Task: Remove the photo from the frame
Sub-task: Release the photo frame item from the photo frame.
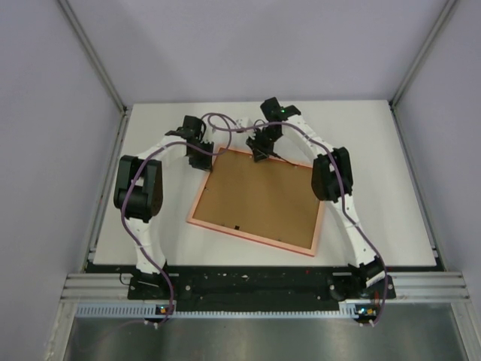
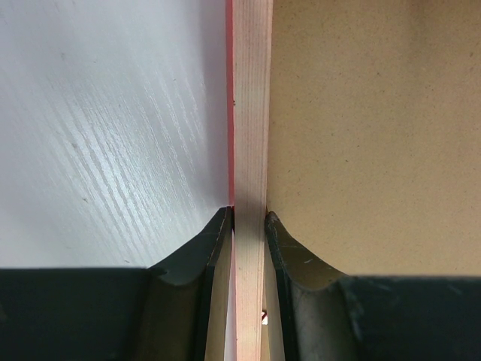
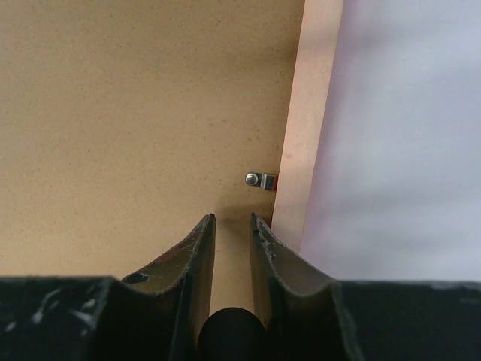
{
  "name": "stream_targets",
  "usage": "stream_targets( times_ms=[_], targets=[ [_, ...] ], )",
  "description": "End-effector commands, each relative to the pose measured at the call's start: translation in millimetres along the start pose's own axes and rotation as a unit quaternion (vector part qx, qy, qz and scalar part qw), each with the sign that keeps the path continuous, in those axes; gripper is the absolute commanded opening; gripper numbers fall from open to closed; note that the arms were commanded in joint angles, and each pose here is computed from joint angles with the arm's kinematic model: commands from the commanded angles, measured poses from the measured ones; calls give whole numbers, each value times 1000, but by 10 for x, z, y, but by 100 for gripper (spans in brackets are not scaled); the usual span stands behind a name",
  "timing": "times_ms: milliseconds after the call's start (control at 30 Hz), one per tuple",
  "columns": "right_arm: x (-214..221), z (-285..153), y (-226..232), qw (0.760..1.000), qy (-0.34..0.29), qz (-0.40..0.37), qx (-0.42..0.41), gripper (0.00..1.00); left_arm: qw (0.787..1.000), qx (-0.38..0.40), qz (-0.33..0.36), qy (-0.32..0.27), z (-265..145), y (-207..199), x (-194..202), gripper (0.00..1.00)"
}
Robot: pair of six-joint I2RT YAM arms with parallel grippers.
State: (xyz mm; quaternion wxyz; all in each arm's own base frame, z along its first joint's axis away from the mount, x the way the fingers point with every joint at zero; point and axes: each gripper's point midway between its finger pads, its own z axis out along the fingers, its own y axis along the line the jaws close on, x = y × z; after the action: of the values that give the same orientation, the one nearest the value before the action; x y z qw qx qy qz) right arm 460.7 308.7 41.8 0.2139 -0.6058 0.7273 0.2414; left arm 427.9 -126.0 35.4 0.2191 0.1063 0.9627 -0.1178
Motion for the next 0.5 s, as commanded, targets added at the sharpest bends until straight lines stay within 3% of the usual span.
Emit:
stream_targets(
  times_ms=[0,467],
  targets=[
    [435,-37,-182,999,14,43,-10,0,997,-70,-27,-11,-195,375,-12,0],
    [609,-131,-300,996,5,92,-8,0,995,-85,-54,-10,-211,547,19,0]
  ],
)
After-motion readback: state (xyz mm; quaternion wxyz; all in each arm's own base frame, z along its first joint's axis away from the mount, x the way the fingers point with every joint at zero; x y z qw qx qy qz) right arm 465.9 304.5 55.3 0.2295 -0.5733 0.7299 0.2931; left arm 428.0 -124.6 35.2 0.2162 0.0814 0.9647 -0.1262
